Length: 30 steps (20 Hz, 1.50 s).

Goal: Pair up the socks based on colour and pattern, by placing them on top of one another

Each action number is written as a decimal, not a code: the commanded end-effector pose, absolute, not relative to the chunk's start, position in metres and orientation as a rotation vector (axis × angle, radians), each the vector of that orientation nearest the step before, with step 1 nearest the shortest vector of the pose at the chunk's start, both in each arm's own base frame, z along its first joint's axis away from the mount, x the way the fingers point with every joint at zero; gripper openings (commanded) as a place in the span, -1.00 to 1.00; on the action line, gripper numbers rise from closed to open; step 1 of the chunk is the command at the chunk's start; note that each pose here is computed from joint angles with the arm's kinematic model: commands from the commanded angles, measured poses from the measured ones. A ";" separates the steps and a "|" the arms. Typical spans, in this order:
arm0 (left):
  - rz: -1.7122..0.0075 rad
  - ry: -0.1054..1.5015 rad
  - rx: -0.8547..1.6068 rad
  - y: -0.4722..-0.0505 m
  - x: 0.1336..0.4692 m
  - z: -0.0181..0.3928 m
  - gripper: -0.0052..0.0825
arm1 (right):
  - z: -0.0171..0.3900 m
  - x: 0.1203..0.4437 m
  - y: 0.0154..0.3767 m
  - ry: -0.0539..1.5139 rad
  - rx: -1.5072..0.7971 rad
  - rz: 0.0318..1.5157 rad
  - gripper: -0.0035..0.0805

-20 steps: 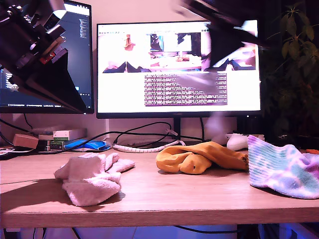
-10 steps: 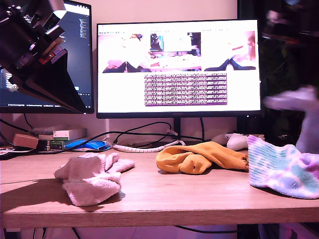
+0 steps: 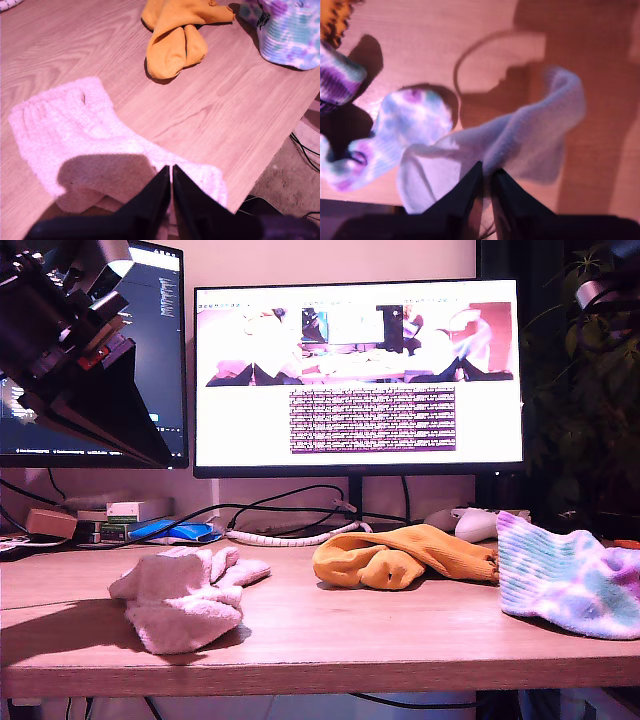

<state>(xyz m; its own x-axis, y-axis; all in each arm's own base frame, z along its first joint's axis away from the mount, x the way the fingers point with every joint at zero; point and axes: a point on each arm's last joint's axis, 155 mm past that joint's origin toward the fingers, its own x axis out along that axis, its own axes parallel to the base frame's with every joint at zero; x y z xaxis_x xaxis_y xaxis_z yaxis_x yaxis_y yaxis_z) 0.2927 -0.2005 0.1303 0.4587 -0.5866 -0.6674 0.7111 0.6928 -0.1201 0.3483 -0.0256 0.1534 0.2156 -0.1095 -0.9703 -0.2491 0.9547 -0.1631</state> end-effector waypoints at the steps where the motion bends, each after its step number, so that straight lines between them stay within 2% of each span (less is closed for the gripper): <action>1: -0.807 0.759 0.190 -0.198 0.288 0.122 -0.93 | 0.127 0.341 -0.025 1.461 -0.345 0.149 -0.95; 3: -0.807 0.759 0.190 -0.198 0.287 0.122 -0.93 | 0.117 0.330 -0.025 1.534 -0.341 0.163 -0.95; 5: -0.807 0.759 0.190 -0.198 0.287 0.122 -0.93 | 0.116 0.330 -0.025 1.538 -0.338 0.161 -0.95; 8: -0.807 0.756 0.190 -0.199 0.288 0.123 -0.93 | 0.119 0.363 -0.023 1.408 -0.230 0.044 -0.95; 15: -0.807 0.758 0.190 -0.198 0.288 0.123 -0.93 | 0.123 0.407 0.032 1.234 -0.146 0.099 -0.95; 16: -0.807 0.758 0.190 -0.198 0.288 0.123 -0.93 | 0.121 0.410 0.040 1.226 -0.159 0.116 -0.92; 19: -0.807 0.760 0.189 -0.198 0.287 0.122 -0.93 | 0.120 0.412 0.032 1.221 -0.259 0.061 -0.51; 22: -0.807 0.758 0.189 -0.199 0.288 0.123 -0.93 | 0.123 0.408 0.008 1.243 -0.382 -0.029 -0.49; 25: -0.808 0.738 0.189 -0.200 0.291 0.126 -0.93 | 0.123 0.405 0.007 1.255 -0.384 -0.032 -0.38; 27: -0.809 0.694 0.189 -0.203 0.297 0.133 -0.93 | 0.123 0.404 0.019 1.248 -0.365 0.003 -0.35; 30: -0.813 0.611 0.186 -0.209 0.309 0.147 -0.93 | 0.124 0.403 0.051 1.232 -0.300 0.130 -0.37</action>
